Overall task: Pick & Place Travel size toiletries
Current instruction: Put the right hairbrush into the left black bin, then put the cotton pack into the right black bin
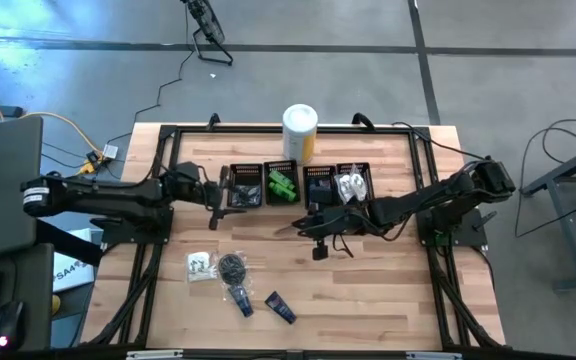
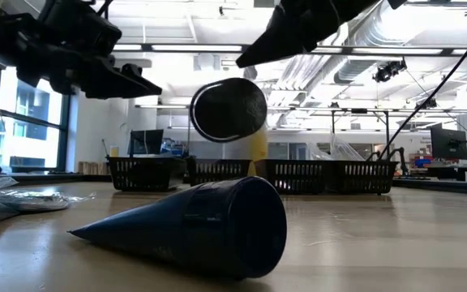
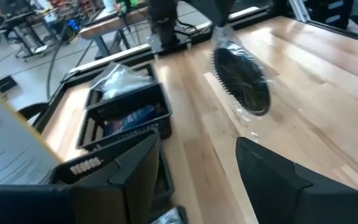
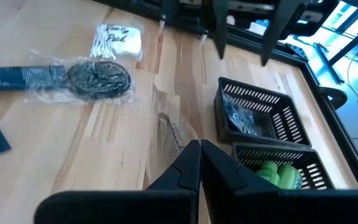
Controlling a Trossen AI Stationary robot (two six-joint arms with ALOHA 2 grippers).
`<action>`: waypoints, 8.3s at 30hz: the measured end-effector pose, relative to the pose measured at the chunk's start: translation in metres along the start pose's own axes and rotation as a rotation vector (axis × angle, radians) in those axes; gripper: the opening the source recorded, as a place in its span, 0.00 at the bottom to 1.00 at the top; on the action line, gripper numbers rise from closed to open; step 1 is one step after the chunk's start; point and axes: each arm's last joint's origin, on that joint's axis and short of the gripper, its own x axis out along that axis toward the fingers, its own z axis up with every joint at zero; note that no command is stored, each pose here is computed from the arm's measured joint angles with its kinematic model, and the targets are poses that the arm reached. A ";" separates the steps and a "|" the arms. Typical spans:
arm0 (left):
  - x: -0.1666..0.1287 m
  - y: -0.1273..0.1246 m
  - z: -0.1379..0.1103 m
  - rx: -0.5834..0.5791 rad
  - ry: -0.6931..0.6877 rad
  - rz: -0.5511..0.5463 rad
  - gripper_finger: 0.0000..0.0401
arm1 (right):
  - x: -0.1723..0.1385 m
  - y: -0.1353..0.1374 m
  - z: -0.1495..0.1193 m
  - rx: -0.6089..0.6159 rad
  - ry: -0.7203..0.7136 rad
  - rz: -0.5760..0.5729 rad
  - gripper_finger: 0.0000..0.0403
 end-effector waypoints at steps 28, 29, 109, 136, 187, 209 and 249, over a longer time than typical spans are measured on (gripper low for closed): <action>0.053 -0.047 0.032 -0.070 -0.076 0.013 0.43 | 0.000 -0.001 0.000 0.002 -0.002 -0.027 0.01; 0.057 -0.048 0.033 -0.069 -0.067 0.014 0.43 | 0.000 -0.001 0.000 0.002 -0.002 -0.027 0.01; 0.142 -0.051 0.031 -0.150 0.185 -0.053 0.07 | 0.000 0.000 0.005 -0.004 -0.048 -0.004 0.04; 0.131 -0.027 0.044 -0.113 0.113 -0.025 0.07 | -0.060 0.000 0.022 -0.011 -0.047 -0.095 0.36; 0.053 -0.009 0.014 -0.241 0.712 0.633 0.08 | -0.062 0.000 0.004 0.138 0.109 -0.080 0.28; 0.057 -0.005 0.024 -0.187 0.678 0.624 0.34 | -0.062 0.000 0.006 0.144 0.092 -0.081 0.28; 0.073 -0.013 0.052 0.083 0.306 0.311 0.01 | -0.062 0.000 0.006 0.151 0.093 -0.082 0.28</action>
